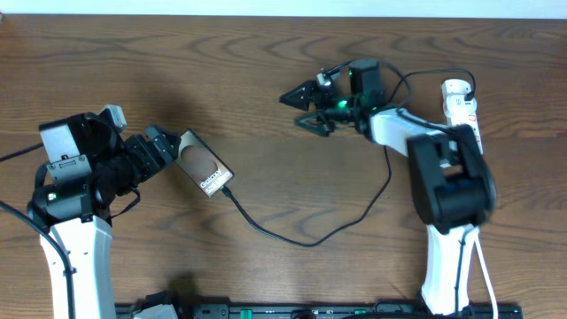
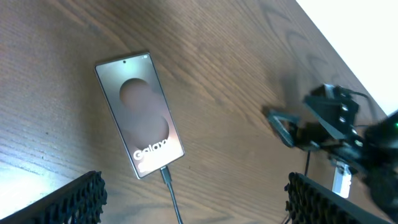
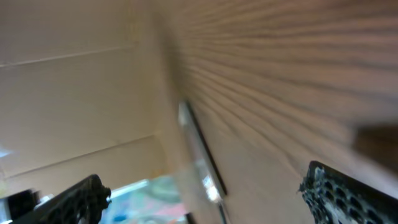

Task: Plug charger to phone and switch on socket
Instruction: 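Move the right gripper to the white power strip's orange switch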

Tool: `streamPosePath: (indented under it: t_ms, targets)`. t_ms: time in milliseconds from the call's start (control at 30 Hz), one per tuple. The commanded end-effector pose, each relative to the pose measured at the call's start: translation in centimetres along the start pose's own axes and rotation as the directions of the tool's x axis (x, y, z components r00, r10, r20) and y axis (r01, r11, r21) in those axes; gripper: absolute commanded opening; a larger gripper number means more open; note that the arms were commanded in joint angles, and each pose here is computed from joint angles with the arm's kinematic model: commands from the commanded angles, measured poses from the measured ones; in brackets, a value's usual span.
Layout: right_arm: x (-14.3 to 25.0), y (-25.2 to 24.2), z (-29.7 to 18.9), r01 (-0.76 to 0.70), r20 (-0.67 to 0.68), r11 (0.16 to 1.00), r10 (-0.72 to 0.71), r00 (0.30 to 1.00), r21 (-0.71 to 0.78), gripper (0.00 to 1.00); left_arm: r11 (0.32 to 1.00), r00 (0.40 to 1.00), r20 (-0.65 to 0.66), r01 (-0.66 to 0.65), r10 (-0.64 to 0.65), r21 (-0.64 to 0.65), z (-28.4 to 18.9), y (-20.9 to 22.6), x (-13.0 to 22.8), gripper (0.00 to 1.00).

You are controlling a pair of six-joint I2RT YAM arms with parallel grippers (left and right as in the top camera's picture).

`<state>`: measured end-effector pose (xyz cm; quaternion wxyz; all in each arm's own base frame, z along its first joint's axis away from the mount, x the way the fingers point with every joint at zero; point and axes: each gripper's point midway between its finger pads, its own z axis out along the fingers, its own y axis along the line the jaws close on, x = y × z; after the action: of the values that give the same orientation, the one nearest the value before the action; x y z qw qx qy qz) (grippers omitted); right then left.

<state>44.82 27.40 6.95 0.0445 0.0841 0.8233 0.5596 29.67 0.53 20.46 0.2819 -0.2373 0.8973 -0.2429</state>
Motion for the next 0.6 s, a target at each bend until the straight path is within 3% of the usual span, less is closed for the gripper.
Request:
streamPosePath:
  t_ms: [0, 100, 267, 400, 567]
  targets:
    - [-2.0, 4.5, -5.6, 0.297, 0.155, 0.939, -0.324, 0.933, 0.173, 0.99, 1.000, 1.000, 0.009, -0.006, 0.006, -0.012, -0.1, 0.2, -0.1, 0.91]
    - [-1.9, 4.9, -9.8, 0.289, 0.205, 0.891, -0.373, 0.905, 0.349, 0.99, 1.000, 1.000, 0.009, -0.006, 0.006, -0.013, -0.1, 0.2, -0.1, 0.91]
    - [-1.3, 4.9, -20.7, 0.135, 0.324, 0.715, -0.465, 0.824, 0.686, 0.99, 0.999, 0.999, 0.008, -0.037, 0.037, -0.016, -0.1, 0.3, -0.1, 0.91]
    - [-0.5, 5.3, -28.9, 0.020, 0.375, 0.585, -0.545, 0.750, 0.810, 0.99, 0.999, 0.999, 0.013, -0.039, 0.040, -0.031, -0.1, 0.6, -0.2, 0.91]
    - [-0.3, 3.7, -36.3, -0.112, 0.446, 0.539, -0.543, 0.711, 0.835, 0.99, 0.999, 0.999, 0.013, -0.039, 0.040, -0.031, -0.1, 0.6, -0.2, 0.91]
